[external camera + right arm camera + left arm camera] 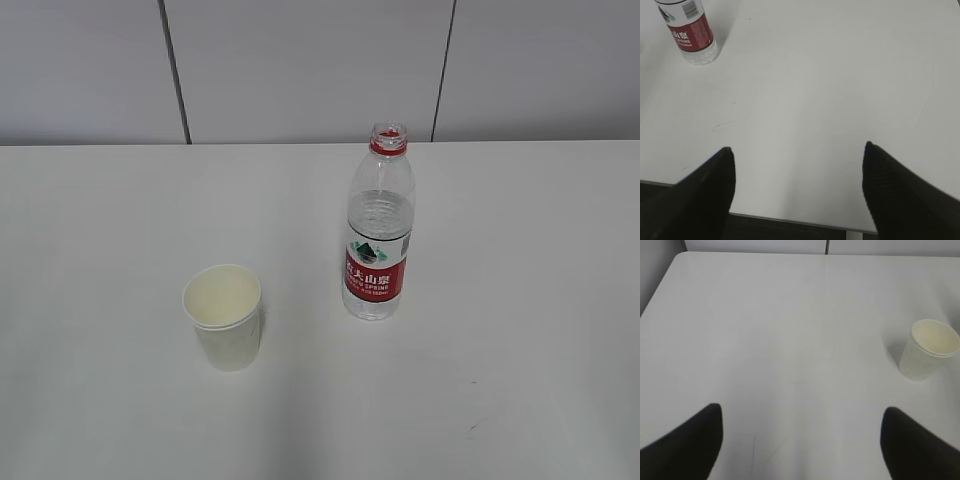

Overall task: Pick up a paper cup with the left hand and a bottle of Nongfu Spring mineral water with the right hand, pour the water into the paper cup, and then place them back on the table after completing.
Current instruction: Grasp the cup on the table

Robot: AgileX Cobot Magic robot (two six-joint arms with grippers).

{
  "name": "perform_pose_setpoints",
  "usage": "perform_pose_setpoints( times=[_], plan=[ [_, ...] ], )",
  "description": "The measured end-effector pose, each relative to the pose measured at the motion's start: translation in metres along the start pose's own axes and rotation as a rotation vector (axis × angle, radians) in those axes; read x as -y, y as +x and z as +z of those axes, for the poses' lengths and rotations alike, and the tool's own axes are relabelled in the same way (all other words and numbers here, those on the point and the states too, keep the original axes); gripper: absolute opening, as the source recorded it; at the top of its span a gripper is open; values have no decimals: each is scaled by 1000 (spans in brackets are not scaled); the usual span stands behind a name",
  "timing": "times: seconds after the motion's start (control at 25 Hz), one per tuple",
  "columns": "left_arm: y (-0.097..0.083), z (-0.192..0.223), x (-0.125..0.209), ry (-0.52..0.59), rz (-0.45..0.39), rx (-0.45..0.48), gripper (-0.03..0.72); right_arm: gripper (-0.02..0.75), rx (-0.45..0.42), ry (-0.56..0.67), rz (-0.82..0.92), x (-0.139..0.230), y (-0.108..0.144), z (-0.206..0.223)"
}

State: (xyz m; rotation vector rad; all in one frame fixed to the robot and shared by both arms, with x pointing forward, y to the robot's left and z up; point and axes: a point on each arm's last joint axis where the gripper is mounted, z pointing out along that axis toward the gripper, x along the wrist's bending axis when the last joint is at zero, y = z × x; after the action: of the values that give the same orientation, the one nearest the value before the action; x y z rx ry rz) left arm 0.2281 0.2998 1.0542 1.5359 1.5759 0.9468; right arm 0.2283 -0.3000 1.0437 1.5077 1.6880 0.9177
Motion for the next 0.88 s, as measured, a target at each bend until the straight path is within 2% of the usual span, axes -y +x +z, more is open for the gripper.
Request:
perform_pose_setpoints(
  times=[0.88],
  plan=[
    [0, 0, 0, 0, 0, 0, 587, 587, 7, 0, -3, 0, -1, 0]
  ],
)
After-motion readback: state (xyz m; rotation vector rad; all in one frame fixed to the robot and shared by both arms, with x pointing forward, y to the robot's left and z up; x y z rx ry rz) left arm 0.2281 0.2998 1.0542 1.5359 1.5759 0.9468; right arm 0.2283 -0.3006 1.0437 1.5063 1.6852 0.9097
